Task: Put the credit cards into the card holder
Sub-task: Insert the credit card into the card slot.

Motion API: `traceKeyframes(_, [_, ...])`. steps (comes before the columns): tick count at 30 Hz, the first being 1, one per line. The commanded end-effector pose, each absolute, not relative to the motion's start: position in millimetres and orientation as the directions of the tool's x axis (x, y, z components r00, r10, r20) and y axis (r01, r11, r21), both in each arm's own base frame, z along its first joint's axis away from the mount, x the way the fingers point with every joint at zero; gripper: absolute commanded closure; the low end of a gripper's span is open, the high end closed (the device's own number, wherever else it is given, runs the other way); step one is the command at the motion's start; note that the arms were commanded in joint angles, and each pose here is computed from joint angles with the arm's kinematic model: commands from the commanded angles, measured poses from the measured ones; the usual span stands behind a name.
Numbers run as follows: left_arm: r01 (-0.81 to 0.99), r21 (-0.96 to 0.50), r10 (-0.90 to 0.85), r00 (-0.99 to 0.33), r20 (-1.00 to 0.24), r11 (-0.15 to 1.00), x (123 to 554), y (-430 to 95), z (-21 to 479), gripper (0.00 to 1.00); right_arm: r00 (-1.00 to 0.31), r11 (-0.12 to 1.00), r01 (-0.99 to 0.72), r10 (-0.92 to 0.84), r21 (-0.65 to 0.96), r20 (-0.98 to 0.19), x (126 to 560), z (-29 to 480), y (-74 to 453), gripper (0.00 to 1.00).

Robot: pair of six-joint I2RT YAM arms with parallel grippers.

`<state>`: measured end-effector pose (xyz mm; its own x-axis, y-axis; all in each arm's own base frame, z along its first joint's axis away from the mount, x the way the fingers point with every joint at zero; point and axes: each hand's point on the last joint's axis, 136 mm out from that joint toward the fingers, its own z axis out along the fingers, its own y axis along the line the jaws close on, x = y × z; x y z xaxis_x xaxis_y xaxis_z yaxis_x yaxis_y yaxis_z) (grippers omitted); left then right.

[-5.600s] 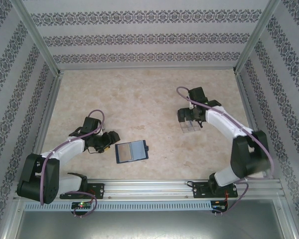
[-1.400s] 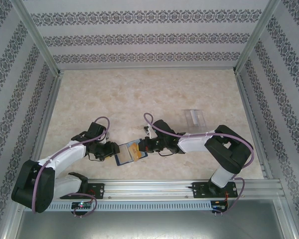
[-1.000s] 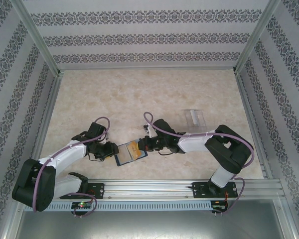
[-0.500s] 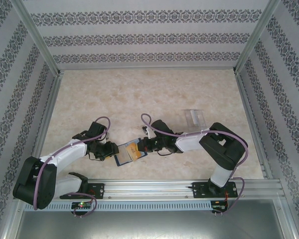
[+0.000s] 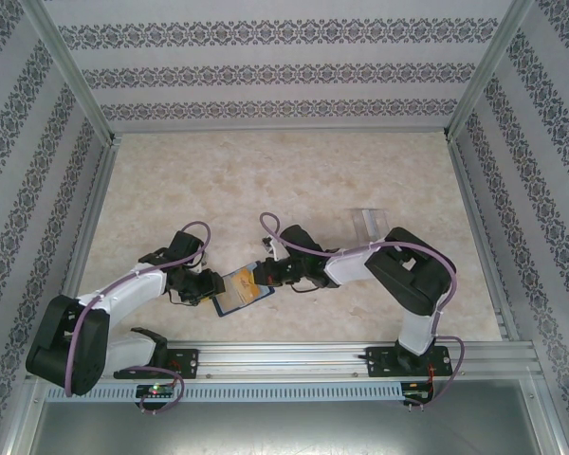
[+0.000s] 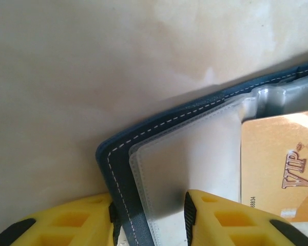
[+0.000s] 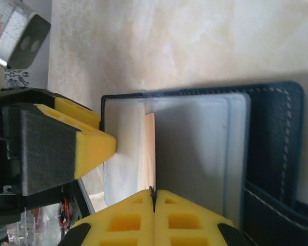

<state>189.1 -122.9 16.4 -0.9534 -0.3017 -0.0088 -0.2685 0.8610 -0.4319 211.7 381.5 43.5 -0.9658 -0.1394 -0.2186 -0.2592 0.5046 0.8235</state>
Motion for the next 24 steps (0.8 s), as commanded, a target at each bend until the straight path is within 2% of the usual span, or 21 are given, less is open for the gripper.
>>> traceKeyframes(1, [-0.253,-0.413,-0.295,-0.955,-0.039,0.875,199,-123,8,0.61,-0.964,0.462,-0.266,-0.154,0.846,-0.219,211,47,395,1.0])
traceKeyframes(7, [-0.251,-0.405,-0.298,-0.953,-0.055,0.879,205,-122,10,0.65,-0.967,0.448,-0.254,-0.152,0.857,-0.206,213,43,400,1.0])
traceKeyframes(24, [-0.258,-0.399,-0.306,-0.95,-0.059,0.88,207,-121,10,0.65,-0.979,0.434,-0.199,-0.125,0.879,-0.161,200,33,406,1.0])
